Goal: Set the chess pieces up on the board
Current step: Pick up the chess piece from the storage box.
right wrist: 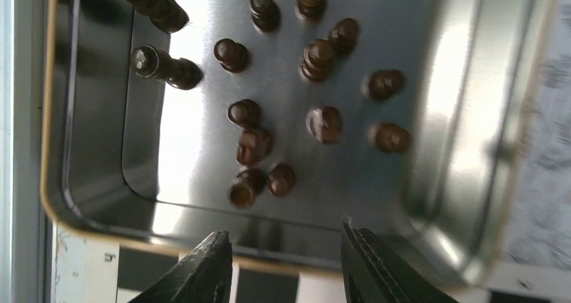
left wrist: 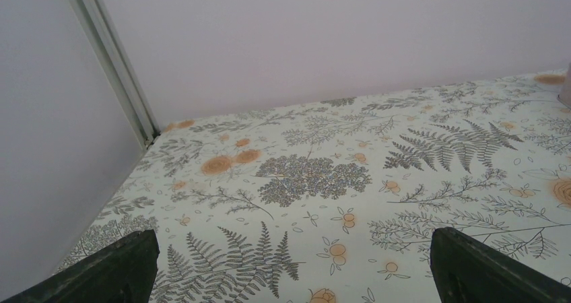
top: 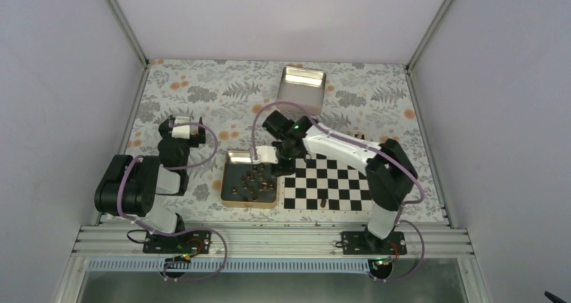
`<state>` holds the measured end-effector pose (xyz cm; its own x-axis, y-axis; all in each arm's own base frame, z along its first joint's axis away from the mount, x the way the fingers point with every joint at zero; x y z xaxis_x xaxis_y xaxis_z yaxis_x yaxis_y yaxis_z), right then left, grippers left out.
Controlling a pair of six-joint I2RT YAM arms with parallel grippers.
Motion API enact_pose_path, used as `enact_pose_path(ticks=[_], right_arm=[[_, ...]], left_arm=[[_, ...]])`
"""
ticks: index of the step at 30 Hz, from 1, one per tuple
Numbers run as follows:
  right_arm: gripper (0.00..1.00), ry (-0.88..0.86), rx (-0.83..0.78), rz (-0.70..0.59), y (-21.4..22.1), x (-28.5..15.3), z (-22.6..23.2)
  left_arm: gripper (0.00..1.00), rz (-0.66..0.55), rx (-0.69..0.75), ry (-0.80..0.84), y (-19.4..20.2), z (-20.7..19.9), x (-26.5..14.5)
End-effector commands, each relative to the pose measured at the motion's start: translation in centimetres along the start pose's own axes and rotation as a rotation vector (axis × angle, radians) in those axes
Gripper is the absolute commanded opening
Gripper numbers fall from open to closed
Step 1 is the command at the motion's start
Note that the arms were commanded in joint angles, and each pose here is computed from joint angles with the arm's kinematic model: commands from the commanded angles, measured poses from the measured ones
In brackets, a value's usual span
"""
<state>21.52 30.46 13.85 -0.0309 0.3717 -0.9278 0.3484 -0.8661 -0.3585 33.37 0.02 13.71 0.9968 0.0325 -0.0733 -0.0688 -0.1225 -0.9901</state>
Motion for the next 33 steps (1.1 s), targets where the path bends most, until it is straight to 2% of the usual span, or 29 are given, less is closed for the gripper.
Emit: enact_pose_path(ticks=[1,8,21,26,33], right_arm=[[0.43,-0.009,-0.007,-0.006,-1.4,2.3,0.0],[0.4,-0.029,-0.028,-0.019,-2.4,4.0,0.8],[0.35,-0.108,-0.038,0.043,-2.4,7.1,2.2],[0.27,-0.088,-0.034,0.044,-2.5,7.0,2.0],[0.07,-0.051,-0.037,0.033,-2.7,6.2,1.8]], left_arm=[[1.0,-0.044,-0.007,0.012,-0.8,-0.3,0.1],[1.0,-0.044,-0.007,0.01,-0.8,-0.3,0.1],[1.0,-0.044,-0.007,0.012,-0.8,-0.3,0.1],[1.0,-0.044,-0.007,0.011,-0.8,-0.3,0.1],[1.0,-0.045,-0.007,0.011,-0.9,-0.3,0.1]])
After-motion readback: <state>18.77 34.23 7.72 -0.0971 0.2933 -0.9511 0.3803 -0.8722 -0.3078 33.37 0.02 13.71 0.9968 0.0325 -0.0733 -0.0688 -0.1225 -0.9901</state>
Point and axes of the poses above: each gripper's point midway between its finger pads, its own x axis out along the fingers, its own z axis along the line the jaws close on, y = z × x, the point moved 4 cm from there along -x, back along the fingers, and after that the axes turned 14 degrees about -x, right-handed, at the moved point
